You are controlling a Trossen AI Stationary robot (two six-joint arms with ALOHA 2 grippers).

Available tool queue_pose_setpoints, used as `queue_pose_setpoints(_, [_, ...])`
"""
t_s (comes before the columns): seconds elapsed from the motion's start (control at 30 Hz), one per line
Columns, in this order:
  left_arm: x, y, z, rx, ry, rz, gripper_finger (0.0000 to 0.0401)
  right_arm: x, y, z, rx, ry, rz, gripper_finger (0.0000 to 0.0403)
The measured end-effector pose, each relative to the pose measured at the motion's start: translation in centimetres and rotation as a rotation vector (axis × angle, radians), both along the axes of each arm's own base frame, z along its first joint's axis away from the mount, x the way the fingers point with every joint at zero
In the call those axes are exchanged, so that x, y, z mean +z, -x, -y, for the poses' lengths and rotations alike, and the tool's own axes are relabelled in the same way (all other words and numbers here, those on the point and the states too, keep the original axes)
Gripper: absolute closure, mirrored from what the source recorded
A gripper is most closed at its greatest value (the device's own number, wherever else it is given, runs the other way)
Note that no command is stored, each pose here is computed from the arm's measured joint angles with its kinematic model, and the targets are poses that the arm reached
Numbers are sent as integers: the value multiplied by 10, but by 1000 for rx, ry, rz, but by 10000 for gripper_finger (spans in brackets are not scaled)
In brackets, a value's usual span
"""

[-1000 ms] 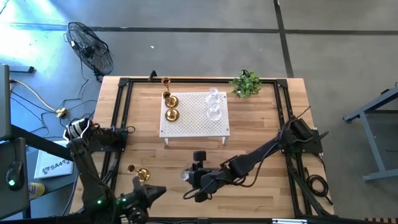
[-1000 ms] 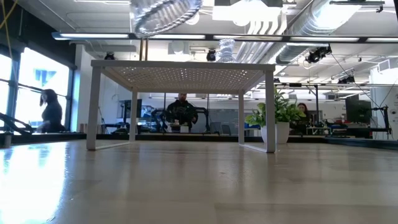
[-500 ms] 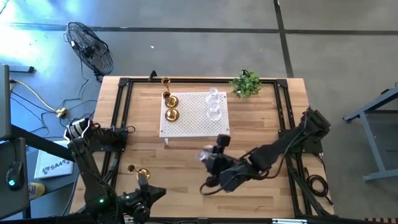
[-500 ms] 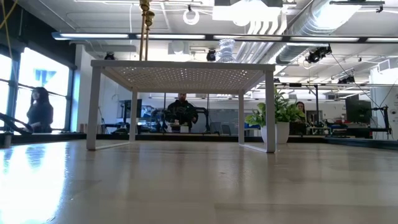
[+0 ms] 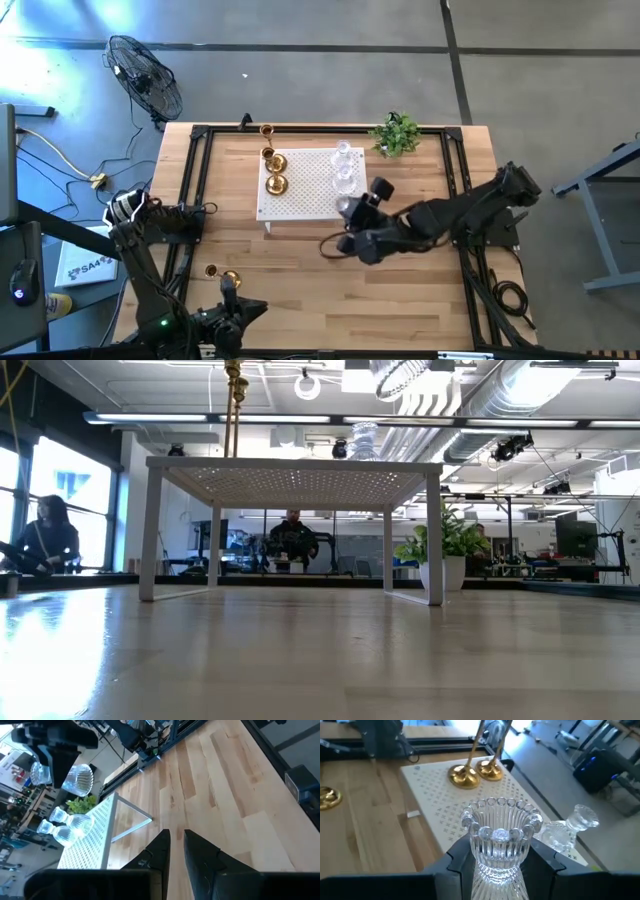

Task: Pick & Place candle stick holders
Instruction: Put the transparent glass candle holder on the shelf aligned with the other transparent glass candle holders

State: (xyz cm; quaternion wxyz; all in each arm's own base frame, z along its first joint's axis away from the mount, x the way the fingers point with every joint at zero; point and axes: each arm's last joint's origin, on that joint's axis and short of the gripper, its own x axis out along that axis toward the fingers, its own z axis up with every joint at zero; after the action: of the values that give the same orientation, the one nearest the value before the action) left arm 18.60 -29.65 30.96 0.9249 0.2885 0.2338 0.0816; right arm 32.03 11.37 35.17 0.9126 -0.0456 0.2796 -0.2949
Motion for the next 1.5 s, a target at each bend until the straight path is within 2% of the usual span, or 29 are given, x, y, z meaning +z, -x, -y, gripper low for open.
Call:
queue_pose_setpoints(0.1, [0,0,0,-3,1,-7,351,-3,-8,11,20,-9,-37,287])
queue_pose_setpoints(0.2, [-1,0,0,-7,7,-16,351,-5,-12,22,37,-63,-66,287])
queue_pose_setpoints(0.37, [-2,0,1,-18,41,-52,351,-6,-14,27,79,-106,-93,287])
queue_pose_setpoints(0.6, [-2,1,1,-13,62,-52,351,-3,-13,31,88,-47,-115,287])
queue_pose_setpoints(0.67, [-3,1,1,-16,75,-64,351,5,-9,38,83,-71,-91,287])
queue_pose_setpoints(0.77, [-3,1,2,-23,86,-82,351,20,3,46,88,-127,-38,287])
queue_pose_setpoints(0.97, [-3,1,2,-26,79,-86,351,48,34,41,125,-134,38,287])
queue_pose_setpoints(1.13, [-4,2,0,-19,72,-91,351,65,77,36,34,-95,85,287])
queue_pose_setpoints(1.37, [-4,2,0,-18,72,-89,351,71,129,22,-42,-95,150,287])
queue_pose_setpoints(1.5, [-4,2,0,-17,75,-88,351,52,139,6,-52,-72,174,287])
